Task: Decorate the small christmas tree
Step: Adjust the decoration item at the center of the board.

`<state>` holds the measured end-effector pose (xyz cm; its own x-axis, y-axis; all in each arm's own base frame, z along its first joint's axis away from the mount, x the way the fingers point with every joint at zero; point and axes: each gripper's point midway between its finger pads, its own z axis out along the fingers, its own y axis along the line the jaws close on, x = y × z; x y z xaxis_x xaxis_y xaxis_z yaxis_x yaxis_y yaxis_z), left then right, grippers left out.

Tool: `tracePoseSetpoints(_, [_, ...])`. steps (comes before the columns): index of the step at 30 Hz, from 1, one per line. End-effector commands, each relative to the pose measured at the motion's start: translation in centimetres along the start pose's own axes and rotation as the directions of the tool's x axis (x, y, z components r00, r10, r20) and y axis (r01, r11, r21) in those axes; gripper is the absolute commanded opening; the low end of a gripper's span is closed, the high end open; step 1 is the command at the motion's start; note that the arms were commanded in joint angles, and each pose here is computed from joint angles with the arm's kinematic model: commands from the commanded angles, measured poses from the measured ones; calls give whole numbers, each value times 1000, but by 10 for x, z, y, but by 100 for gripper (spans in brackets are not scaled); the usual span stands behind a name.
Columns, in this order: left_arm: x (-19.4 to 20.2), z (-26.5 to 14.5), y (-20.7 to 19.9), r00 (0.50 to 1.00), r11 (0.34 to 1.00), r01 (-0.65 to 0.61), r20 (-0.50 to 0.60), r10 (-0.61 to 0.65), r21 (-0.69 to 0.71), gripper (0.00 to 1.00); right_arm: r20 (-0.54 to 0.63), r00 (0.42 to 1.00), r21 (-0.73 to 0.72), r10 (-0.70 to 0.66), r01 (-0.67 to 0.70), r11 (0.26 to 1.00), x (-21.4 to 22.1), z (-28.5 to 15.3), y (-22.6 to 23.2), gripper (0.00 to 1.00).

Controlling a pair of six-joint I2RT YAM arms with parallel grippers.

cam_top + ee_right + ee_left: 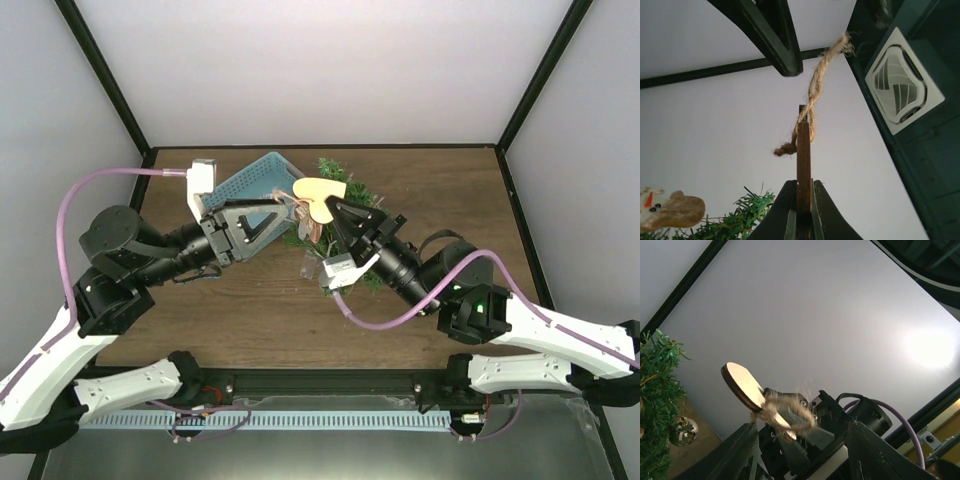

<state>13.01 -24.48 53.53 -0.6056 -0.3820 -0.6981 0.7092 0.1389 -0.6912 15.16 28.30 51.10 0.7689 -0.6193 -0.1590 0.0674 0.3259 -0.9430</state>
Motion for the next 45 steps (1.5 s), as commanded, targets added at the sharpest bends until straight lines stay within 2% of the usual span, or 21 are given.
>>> tracePoseSetpoints(1, [-7, 0, -3, 998, 999, 53, 27, -53, 6, 51, -26, 989, 102, -142, 144, 984, 2, -4, -28, 3])
tracePoseSetpoints(5, [-5, 2, 5, 996, 996, 80, 29, -79, -26, 52, -35, 983, 103, -179, 181, 978, 3, -4, -24, 3])
tracePoseSetpoints(10, [-12, -5, 14, 996, 994, 67, 72, -60, -90, 40, -25, 984, 108, -178, 180, 978, 3, -7, -23, 3])
tracePoseSetpoints(13, [-15, -6, 13, 996, 995, 39, 86, -31, -87, 38, -31, 984, 88, -173, 176, 981, 5, -8, -18, 3])
tracePoseSetpoints(17, [-12, 1, 11, 998, 997, -20, 58, 24, -73, 24, -19, 990, 74, -143, 144, 987, 5, -10, -14, 3])
tracePoseSetpoints(21, [-4, 7, 7, 986, 985, -168, -6, 168, -44, 6, -13, 996, 48, -89, 89, 995, 6, -13, -10, 3])
tracePoseSetpoints(23, [0, 7, 3, 963, 963, -270, -25, 270, -12, 4, 14, 1000, 7, -11, 11, 1000, 4, -16, -7, 3])
tracePoseSetpoints(25, [5, 5, -1, 918, 919, -393, -37, 394, 22, 4, 44, 994, -91, 101, -97, 991, -1, -20, 4, 3])
tracePoseSetpoints(27, [10, 3, -2, 844, 845, -533, -43, 535, 47, 4, 67, 965, -199, 254, -237, 951, -10, -27, 15, 3])
tracePoseSetpoints(29, [11, -2, -4, 773, 773, -632, -28, 634, 58, 4, 64, 899, -304, 434, -396, 866, -21, -35, 21, 2])
tracePoseSetpoints(32, [13, -9, -8, 682, 680, -729, 7, 731, 71, 4, 13, 758, -396, 652, -595, 700, -30, -50, 21, 1])
tracePoseSetpoints(36, [19, -7, -13, 617, 610, -782, 18, 787, 125, 4, -96, 487, -416, 868, -812, 409, -31, -69, 18, 1])
tracePoseSetpoints(38, [30, -4, -18, 576, 561, -804, 23, 817, 198, 4, -139, 349, -440, 927, -860, 258, -37, -78, 23, 1])
tracePoseSetpoints(42, [51, -1, -18, 486, 453, -839, 38, 873, 303, 4, -200, 60, -515, 978, -856, -53, -54, -101, 36, 1])
tracePoseSetpoints(44, [56, -1, -15, 449, 414, -855, 47, 892, 311, 4, -224, -39, -557, 974, -815, -161, -62, -114, 40, 1])
tracePoseSetpoints(45, [57, -1, -14, 433, 397, -862, 51, 900, 315, 4, -239, -61, -584, 969, -788, -193, -66, -121, 45, 1])
